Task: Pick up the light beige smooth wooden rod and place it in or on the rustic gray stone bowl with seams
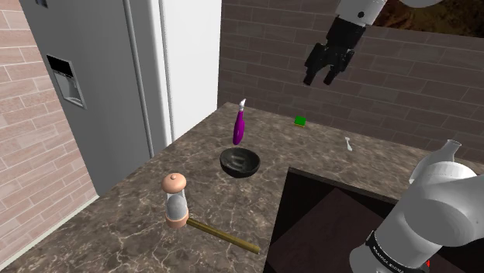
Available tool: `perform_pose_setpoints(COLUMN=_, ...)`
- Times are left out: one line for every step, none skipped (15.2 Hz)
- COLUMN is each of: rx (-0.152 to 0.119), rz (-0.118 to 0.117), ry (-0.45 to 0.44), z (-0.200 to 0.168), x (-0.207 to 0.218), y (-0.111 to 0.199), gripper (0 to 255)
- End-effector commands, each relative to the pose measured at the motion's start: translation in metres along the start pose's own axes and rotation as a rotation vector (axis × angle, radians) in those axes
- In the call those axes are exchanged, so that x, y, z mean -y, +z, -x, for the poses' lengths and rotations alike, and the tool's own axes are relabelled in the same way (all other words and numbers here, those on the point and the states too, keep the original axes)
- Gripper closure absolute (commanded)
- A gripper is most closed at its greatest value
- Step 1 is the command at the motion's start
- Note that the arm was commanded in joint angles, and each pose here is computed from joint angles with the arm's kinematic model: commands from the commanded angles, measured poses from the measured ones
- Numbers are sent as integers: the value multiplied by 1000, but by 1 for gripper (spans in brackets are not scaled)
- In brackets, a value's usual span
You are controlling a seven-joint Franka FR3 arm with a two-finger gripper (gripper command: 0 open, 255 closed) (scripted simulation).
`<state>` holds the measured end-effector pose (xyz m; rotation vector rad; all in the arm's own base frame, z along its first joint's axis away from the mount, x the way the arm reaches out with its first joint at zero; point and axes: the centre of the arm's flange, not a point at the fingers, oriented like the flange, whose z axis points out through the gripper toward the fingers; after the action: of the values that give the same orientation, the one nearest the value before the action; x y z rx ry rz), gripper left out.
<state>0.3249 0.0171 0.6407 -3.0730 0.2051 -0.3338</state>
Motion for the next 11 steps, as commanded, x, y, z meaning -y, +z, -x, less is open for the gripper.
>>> perform_pose_setpoints(rx=0, rz=0, ry=0, z=0, x=0, y=0, gripper=0)
perform_pose_setpoints(rx=2, rz=1, ry=-17, z=0, x=9, y=10, gripper=0)
perform_pose_setpoints(rx=4, rz=3, ry=-34, z=0, x=17, y=20, gripper=0)
perform_pose_setpoints(rx=6, rz=4, ry=-51, z=1, x=26, y=31, gripper=0)
perform_pose_setpoints(rx=8, rz=5, ry=-68, z=2, x=34, y=41, gripper=0)
perform_pose_setpoints(rx=11, rz=7, ry=-85, z=2, x=43, y=51, gripper=0)
perform_pose_setpoints(rx=13, rz=8, ry=-102, z=3, x=51, y=61, gripper=0)
perform_pose_setpoints(rx=15, rz=9, ry=-119, z=4, x=59, y=72, gripper=0)
perform_pose_setpoints(rx=17, rz=11, ry=-136, z=6, x=68, y=82, gripper=0)
perform_pose_setpoints(rx=19, rz=12, ry=-152, z=7, x=76, y=92, gripper=0)
perform_pose_setpoints(rx=21, rz=13, ry=-169, z=9, x=84, y=103, gripper=0)
